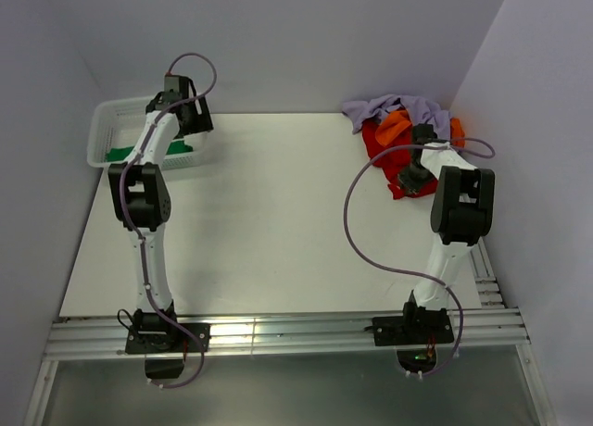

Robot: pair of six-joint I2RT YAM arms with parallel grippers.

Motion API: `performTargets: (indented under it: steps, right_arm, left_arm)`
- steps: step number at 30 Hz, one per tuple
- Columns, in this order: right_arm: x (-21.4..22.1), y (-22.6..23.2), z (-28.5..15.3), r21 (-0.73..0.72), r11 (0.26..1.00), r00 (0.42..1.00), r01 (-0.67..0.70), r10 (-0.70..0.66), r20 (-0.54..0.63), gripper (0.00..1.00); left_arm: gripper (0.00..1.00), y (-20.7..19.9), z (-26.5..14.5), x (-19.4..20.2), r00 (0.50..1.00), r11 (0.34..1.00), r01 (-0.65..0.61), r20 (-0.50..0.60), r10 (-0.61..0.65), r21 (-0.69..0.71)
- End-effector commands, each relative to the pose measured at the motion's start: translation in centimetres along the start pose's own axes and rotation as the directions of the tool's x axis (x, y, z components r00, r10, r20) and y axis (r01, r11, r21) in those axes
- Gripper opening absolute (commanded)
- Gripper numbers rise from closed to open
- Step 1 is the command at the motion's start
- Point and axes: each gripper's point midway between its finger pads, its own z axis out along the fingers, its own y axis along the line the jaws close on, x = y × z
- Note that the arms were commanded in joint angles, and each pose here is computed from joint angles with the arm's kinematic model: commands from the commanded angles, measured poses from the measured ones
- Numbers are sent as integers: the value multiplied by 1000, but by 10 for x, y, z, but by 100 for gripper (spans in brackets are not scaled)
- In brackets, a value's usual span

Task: Roll the t-shirts
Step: Grab a tshirt with the right arm

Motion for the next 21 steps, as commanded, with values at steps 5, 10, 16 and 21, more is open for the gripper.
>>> performTargets:
  steps: [5, 10, 16, 21]
  right_arm:
    - [-26, 34, -50, -138, 990, 997, 31, -20, 80, 0]
    - [-26, 37, -119, -213, 971, 986, 104, -73, 150, 0]
    - [-23, 40, -229, -393, 893, 957, 218, -116, 267, 0]
    - [45, 107, -391, -742, 537, 915, 401, -205, 346, 0]
  left_arm:
    - [99, -8, -113, -76, 972, 991, 91, 206, -110, 100]
    - [100, -5, -162, -88, 964, 990, 119, 231, -133, 76]
    - [100, -16, -224, -76, 942, 967, 176, 256, -219, 182]
    - [100, -47, -259, -36, 943, 950, 154, 245, -223, 270]
